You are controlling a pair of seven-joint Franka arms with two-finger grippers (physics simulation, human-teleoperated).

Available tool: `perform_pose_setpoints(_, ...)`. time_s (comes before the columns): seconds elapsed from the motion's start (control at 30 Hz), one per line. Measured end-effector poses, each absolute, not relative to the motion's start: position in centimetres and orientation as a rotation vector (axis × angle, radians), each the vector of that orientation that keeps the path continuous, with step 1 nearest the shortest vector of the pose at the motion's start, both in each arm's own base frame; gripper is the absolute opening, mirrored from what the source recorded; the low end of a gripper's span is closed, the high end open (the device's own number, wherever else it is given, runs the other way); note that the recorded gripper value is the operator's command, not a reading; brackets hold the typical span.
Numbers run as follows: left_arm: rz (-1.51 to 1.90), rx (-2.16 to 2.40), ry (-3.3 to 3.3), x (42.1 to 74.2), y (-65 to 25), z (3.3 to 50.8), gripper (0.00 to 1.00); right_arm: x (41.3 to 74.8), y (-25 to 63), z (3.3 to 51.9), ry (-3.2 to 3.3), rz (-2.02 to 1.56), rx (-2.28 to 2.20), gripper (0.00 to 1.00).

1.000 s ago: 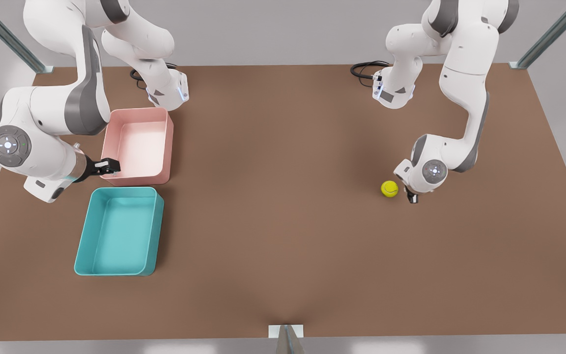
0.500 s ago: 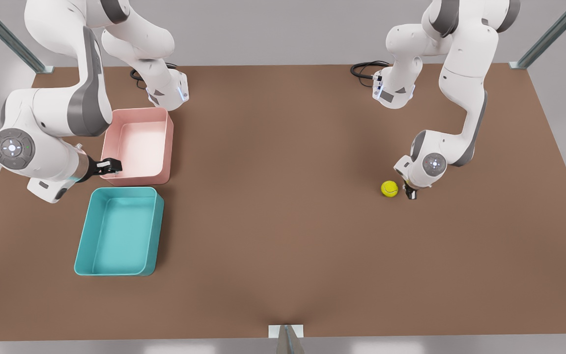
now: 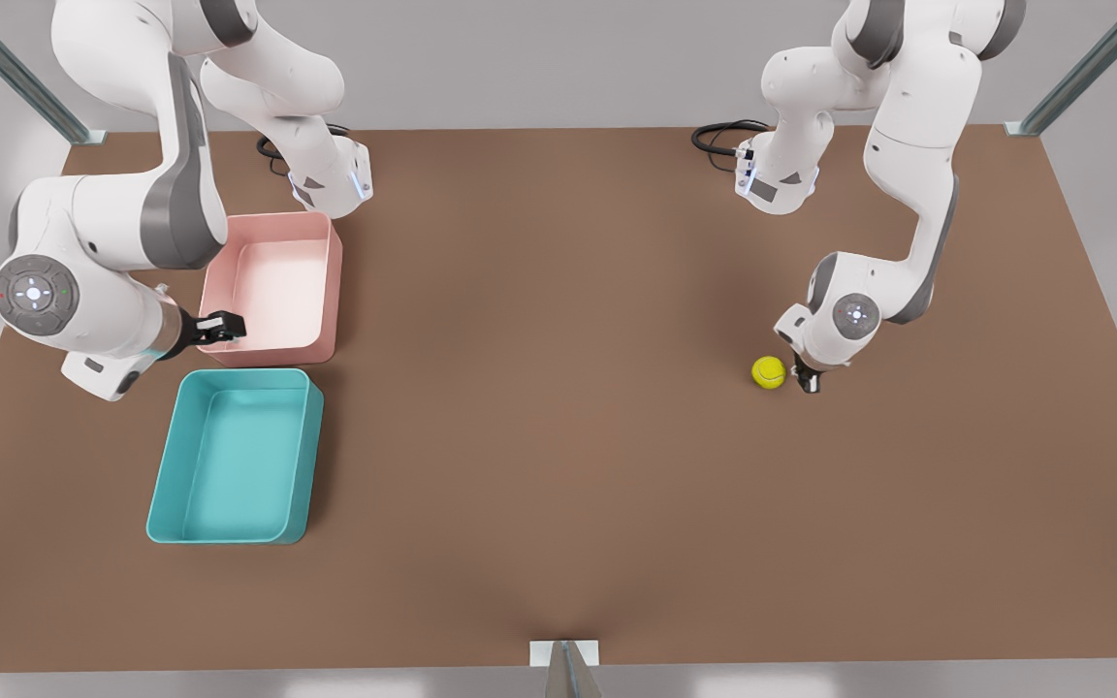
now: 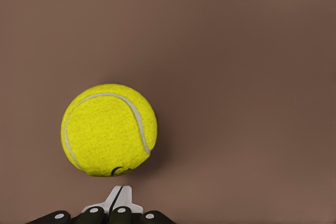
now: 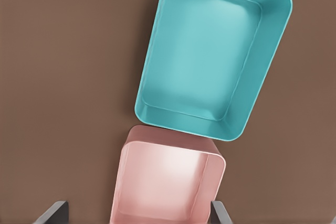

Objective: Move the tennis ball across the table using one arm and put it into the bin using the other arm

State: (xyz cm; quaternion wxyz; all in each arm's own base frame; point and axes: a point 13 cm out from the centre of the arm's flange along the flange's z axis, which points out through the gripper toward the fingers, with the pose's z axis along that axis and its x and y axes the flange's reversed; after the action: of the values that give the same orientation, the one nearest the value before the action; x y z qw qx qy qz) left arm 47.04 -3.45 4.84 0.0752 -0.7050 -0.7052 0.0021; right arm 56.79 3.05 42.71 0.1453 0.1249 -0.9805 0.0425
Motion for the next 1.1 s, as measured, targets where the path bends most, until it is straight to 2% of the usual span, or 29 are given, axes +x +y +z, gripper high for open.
perform_pose_setpoints(0.17, 0.002, -2.118, -2.117, 46.9, -5.2, 4.7, 0.21, 56.7, 3.2, 42.6, -2.821, 0.124, 0.364, 1.00)
perform_pose_setpoints(0.23, -0.007, -2.142, -2.132, 47.4, -9.1, 5.3, 0.21, 56.7, 3.2, 42.6, -2.821, 0.124, 0.364, 1.00)
perform_pose_setpoints(0.37, 0.059, -2.165, -2.306, 47.1, -24.9, 9.5, 0.21, 56.7, 3.2, 42.5, -2.819, 0.124, 0.364, 1.00)
perform_pose_setpoints(0.47, 0.186, -1.890, -2.603, 47.6, -28.2, 12.4, 0.21, 56.7, 3.1, 42.5, -2.820, 0.123, 0.362, 1.00)
perform_pose_setpoints(0.5, 0.183, -1.809, -2.678, 48.7, -27.5, 14.0, 0.21, 56.7, 3.1, 42.5, -2.820, 0.123, 0.362, 1.00)
perform_pose_setpoints(0.53, 0.165, -1.732, -2.755, 51.2, -26.4, 16.4, 0.21, 56.7, 3.1, 42.5, -2.820, 0.123, 0.362, 1.00)
perform_pose_setpoints(0.57, 0.127, -1.678, -2.836, 55.5, -25.2, 20.7, 0.21, 56.8, 3.1, 42.5, -2.820, 0.123, 0.363, 1.00)
perform_pose_setpoints(0.6, 0.070, -1.649, -2.920, 60.4, -24.3, 27.7, 0.21, 56.8, 3.2, 42.5, -2.820, 0.123, 0.363, 1.00)
perform_pose_setpoints(0.63, 0.017, -1.611, -2.991, 63.8, -23.3, 35.0, 0.21, 56.8, 3.2, 42.5, -2.820, 0.122, 0.363, 1.00)
perform_pose_setpoints(0.7, -0.051, -1.482, -3.080, 65.8, -20.5, 45.7, 0.22, 56.8, 3.2, 42.5, -2.821, 0.122, 0.362, 1.00)
perform_pose_setpoints(0.77, -0.046, -1.277, -3.101, 65.3, -16.7, 49.7, 0.24, 56.9, 4.3, 42.2, -2.814, 0.125, 0.392, 1.00)
perform_pose_setpoints(0.8, -0.031, -1.171, -3.093, 64.7, -14.9, 50.3, 0.41, 57.1, 6.9, 41.6, -2.803, 0.134, 0.454, 1.00)
perform_pose_setpoints(0.83, -0.013, -1.082, -3.071, 63.7, -13.7, 50.2, 1.00, 57.9, 11.0, 40.6, -2.795, 0.136, 0.545, 1.00)
perform_pose_setpoints(0.93, 0.024, -0.830, -2.997, 60.4, -11.9, 48.8, 1.00, 58.2, 22.7, 35.4, -2.767, 0.107, 0.738, 1.00)
perform_pose_setpoints(1.1, 0.080, -0.464, -2.931, 58.5, -9.6, 45.7, 1.00, 60.6, 28.9, 27.0, -2.837, 0.055, 0.719, 1.00)
